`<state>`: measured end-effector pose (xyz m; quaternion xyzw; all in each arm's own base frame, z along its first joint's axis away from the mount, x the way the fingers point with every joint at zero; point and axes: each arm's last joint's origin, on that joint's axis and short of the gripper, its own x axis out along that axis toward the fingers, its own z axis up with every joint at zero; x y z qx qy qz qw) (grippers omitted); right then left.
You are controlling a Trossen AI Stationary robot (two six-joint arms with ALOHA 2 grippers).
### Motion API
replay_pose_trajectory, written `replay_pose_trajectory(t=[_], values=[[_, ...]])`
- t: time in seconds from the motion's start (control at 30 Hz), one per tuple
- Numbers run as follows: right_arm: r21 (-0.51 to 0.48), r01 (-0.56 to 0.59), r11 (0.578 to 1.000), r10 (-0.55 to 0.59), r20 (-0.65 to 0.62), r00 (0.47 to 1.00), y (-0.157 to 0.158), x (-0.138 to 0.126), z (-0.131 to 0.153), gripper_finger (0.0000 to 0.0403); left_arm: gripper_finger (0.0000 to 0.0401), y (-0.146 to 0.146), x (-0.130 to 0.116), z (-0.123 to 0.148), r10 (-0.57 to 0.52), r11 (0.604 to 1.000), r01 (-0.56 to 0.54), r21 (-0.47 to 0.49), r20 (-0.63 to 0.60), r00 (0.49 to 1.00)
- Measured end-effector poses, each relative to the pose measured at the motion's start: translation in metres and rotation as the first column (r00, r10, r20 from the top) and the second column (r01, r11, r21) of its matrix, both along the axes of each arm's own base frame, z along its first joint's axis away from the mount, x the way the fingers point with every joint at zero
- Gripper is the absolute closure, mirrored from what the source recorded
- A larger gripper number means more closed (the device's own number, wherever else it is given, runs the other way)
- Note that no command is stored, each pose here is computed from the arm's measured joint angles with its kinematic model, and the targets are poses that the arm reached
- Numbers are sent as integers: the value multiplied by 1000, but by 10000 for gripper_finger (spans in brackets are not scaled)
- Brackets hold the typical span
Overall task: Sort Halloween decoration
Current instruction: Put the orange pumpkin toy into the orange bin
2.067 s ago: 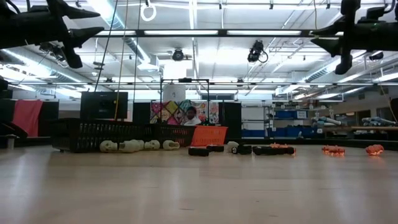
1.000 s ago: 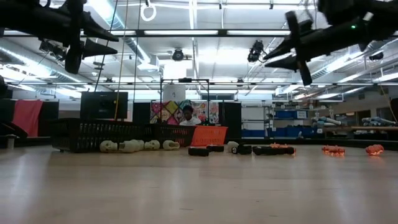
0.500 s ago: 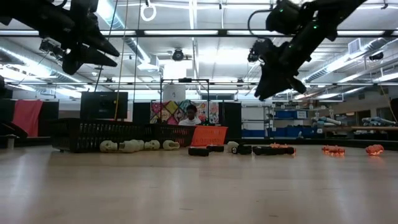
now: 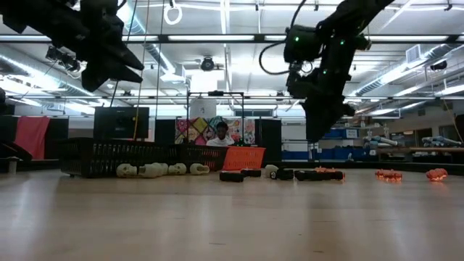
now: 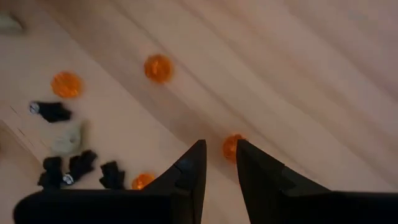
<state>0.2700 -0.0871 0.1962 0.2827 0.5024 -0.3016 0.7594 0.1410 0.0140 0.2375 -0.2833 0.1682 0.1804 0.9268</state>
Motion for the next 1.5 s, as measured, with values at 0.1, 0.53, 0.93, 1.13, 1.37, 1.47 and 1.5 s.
replay_pose_trajectory(t=[0.1,0.53,0.93,1.13,1.37,1.47,1.5], values=[[54,-18,998,19,-28,999,-3,2,-10,303,276,0,3,-3,5,1000,-5,-12,-22,1000],[97,-1,995,11,-98,995,-8,-6,-15,205,276,5,8,-31,172,984,-178,5,-280,944],[83,-60,995,71,-134,988,-14,4,-37,208,276,8,12,-38,198,978,-208,4,-322,926],[85,-61,995,76,-197,977,-14,9,-55,209,276,7,13,-37,200,977,-212,-3,-314,928],[67,-94,993,106,-216,971,-8,12,-59,222,276,7,13,-37,199,978,-210,-3,-315,928],[44,-111,993,118,-221,968,-5,13,-59,241,276,7,13,-37,199,978,-211,-4,-315,928],[40,-118,992,124,-223,967,-4,14,-59,249,276,7,13,-37,199,978,-210,-3,-315,928]])
